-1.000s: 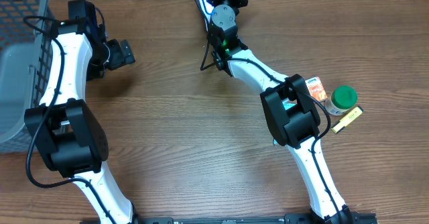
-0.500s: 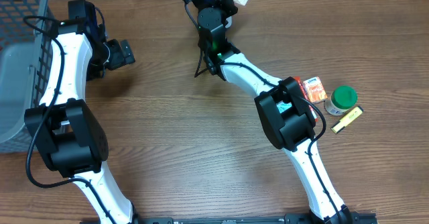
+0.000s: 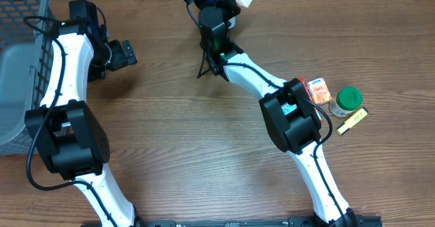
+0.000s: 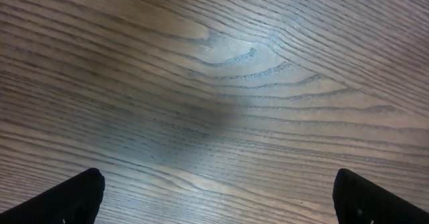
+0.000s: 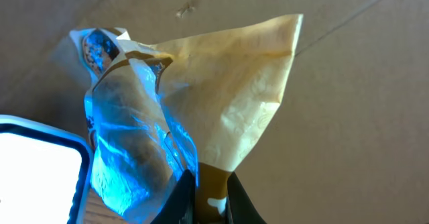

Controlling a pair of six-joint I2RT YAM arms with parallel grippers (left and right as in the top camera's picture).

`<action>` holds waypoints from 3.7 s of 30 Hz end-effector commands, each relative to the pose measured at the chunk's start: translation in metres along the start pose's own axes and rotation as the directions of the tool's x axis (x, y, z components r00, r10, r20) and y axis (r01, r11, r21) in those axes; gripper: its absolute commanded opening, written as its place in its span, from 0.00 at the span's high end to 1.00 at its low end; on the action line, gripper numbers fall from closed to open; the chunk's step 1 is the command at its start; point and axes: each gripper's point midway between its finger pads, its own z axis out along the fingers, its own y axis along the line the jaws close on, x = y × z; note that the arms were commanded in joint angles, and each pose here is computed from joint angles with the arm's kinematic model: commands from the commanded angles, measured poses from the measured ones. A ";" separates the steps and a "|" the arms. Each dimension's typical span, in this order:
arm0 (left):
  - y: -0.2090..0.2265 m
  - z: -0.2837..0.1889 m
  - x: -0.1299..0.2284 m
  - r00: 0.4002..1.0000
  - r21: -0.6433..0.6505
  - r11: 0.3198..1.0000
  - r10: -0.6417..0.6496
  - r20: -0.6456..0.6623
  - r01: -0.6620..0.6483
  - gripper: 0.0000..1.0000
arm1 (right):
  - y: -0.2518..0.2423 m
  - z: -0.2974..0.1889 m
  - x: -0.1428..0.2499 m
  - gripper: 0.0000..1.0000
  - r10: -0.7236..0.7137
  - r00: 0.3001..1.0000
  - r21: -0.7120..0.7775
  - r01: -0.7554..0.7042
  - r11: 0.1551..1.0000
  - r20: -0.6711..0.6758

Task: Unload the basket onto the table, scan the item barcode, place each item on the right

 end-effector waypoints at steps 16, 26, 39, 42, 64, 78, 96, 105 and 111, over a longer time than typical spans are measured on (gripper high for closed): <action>-0.005 -0.023 -0.010 0.998 0.012 1.000 0.018 0.061 -0.018 0.00 | -0.057 -0.021 -0.052 0.96 0.100 0.993 0.022 -0.101 0.995 0.060; -0.005 -0.023 -0.010 0.998 0.012 1.000 0.017 0.061 -0.018 0.00 | -0.029 -0.026 -0.039 0.96 0.042 0.999 -0.069 -0.042 0.997 0.000; -0.005 -0.023 -0.010 0.998 0.012 1.000 0.018 0.061 -0.018 0.00 | -0.002 -0.032 -0.022 0.96 0.062 0.996 -0.169 -0.072 0.983 -0.065; -0.005 -0.023 -0.010 0.998 0.012 1.000 0.018 0.061 -0.018 0.00 | 0.008 -0.036 -0.021 0.96 0.033 0.997 -0.211 -0.046 0.976 -0.062; -0.005 -0.023 -0.010 0.998 0.012 1.000 0.018 0.061 -0.018 0.00 | -0.088 -0.060 -0.069 0.96 0.309 0.949 -0.178 -0.314 0.932 -0.059; -0.005 -0.023 -0.010 0.998 0.012 1.000 0.018 0.061 -0.018 0.00 | -0.120 -0.149 0.001 0.96 0.275 0.808 -0.577 -0.571 0.584 -0.521; -0.005 -0.023 -0.010 0.998 0.012 1.000 0.018 0.061 -0.018 0.01 | -0.100 -0.220 0.208 0.94 -0.305 0.407 -0.508 -0.658 0.555 -0.861; -0.005 -0.023 -0.010 0.998 0.012 1.000 0.018 0.061 -0.018 0.00 | -0.087 -0.201 0.256 0.42 -0.257 0.370 -0.447 -0.649 0.616 -0.893; -0.005 -0.023 -0.010 0.998 0.012 1.000 0.017 0.061 -0.018 0.00 | -0.088 -0.189 0.256 0.12 -0.211 0.382 -0.425 -0.658 0.622 -0.900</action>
